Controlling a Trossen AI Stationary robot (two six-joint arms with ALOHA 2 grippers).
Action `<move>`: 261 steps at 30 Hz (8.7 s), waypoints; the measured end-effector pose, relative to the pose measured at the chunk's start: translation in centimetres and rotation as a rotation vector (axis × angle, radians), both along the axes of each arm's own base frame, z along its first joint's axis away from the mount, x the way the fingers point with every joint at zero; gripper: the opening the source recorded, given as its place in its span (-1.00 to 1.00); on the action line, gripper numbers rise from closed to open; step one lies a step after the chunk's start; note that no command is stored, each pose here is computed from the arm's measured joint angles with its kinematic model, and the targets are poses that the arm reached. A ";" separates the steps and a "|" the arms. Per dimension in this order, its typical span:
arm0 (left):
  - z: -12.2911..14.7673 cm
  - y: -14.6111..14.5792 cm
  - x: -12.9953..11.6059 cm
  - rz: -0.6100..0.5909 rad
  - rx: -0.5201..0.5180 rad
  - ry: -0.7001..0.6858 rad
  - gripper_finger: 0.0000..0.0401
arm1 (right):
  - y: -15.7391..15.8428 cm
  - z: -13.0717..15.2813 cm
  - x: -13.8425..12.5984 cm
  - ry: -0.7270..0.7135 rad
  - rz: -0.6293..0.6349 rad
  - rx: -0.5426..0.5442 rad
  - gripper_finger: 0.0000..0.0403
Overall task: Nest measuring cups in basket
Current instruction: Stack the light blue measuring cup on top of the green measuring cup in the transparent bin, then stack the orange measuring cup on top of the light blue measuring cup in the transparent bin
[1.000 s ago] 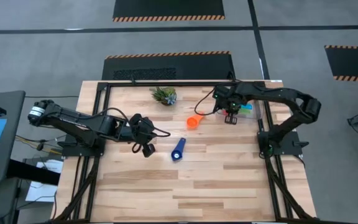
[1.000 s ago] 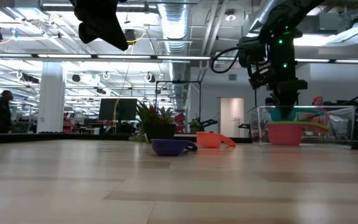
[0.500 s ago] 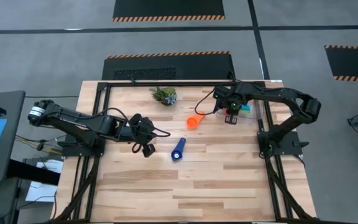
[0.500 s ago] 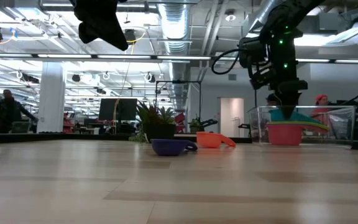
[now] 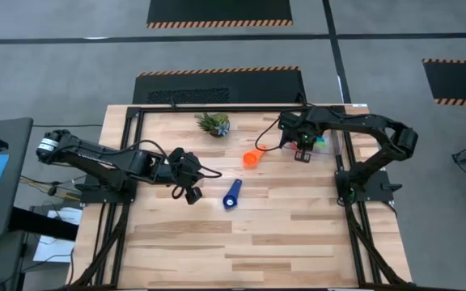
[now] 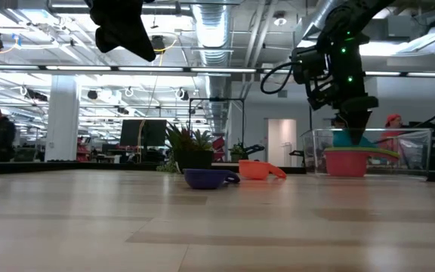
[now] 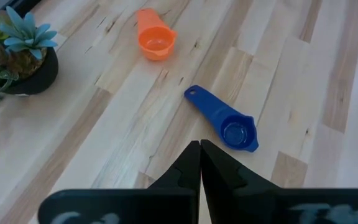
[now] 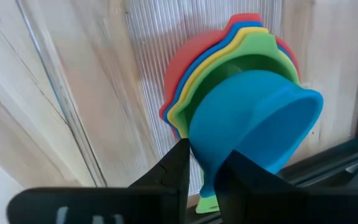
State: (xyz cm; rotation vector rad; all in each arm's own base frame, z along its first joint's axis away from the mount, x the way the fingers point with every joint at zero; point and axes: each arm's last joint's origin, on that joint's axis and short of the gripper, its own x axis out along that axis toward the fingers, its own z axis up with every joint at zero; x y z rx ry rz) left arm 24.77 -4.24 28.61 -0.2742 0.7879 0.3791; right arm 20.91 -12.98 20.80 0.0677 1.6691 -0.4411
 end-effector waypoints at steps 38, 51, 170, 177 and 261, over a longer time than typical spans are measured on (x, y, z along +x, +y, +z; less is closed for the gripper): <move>0.0 0.0 0.0 -0.002 0.002 0.001 -1.00 | 0.0 0.0 0.1 -0.028 -0.102 -0.020 -0.32; 0.0 0.0 0.0 -0.001 0.002 0.001 -1.00 | -0.2 0.8 0.3 -0.032 -0.093 -0.036 0.13; 0.0 0.1 0.0 -0.006 0.061 0.006 -1.00 | -5.1 4.7 -1.1 -0.306 -0.675 -0.058 -0.90; 0.0 0.1 0.0 -0.005 0.061 0.007 -1.00 | -2.2 7.3 3.2 -0.562 -0.320 0.227 -0.89; -0.2 0.2 -0.3 -0.027 0.077 0.054 -1.00 | 5.0 10.7 9.8 -0.474 -0.212 -0.121 -0.95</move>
